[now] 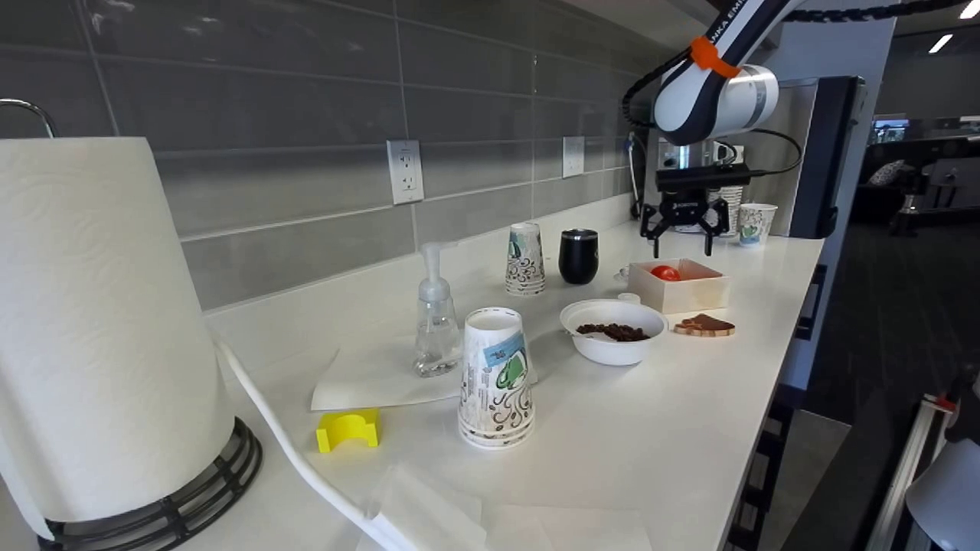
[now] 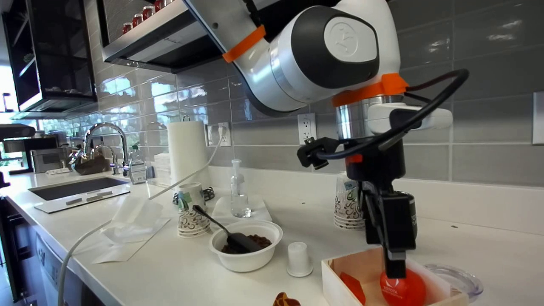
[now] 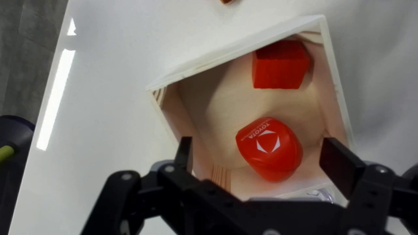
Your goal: Take the lid off the flask then remove all the items from the wooden box and place them on the table
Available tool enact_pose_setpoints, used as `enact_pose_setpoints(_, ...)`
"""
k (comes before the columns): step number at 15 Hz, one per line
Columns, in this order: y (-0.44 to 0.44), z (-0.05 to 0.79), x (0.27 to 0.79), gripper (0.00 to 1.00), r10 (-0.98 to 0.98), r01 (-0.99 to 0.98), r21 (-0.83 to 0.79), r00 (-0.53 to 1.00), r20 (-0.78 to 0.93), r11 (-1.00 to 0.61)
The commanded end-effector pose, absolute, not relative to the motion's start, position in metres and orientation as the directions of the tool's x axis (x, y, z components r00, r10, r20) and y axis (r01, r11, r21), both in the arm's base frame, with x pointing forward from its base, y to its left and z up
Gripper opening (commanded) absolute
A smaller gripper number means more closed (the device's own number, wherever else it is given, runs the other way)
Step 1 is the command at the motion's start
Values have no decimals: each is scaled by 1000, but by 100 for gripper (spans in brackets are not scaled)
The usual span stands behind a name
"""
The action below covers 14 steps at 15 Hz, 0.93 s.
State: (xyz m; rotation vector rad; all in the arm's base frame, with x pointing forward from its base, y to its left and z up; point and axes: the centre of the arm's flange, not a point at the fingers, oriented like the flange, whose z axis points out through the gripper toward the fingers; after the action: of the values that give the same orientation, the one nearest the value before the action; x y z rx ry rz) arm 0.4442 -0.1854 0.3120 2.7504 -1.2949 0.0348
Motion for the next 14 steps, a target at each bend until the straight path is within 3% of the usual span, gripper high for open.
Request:
enact_pose_setpoints(1, -186, 306, 447, 100, -745, -754, 78, 657, 118, -652)
enact_pose_setpoints(5, -187, 301, 450, 100, -720, -732, 62, 679, 140, -678)
enact_pose_setpoints(6, -187, 299, 450, 95, -717, -729, 62, 683, 140, -682)
enact_pose_setpoints(7, -188, 296, 451, 74, -714, -725, 60, 687, 140, -686)
enact_pose_setpoints(9, -189, 292, 450, 69, -709, -720, 57, 692, 135, -692)
enact_pose_setpoints(14, -189, 284, 448, 29, -699, -710, 57, 702, 134, -702)
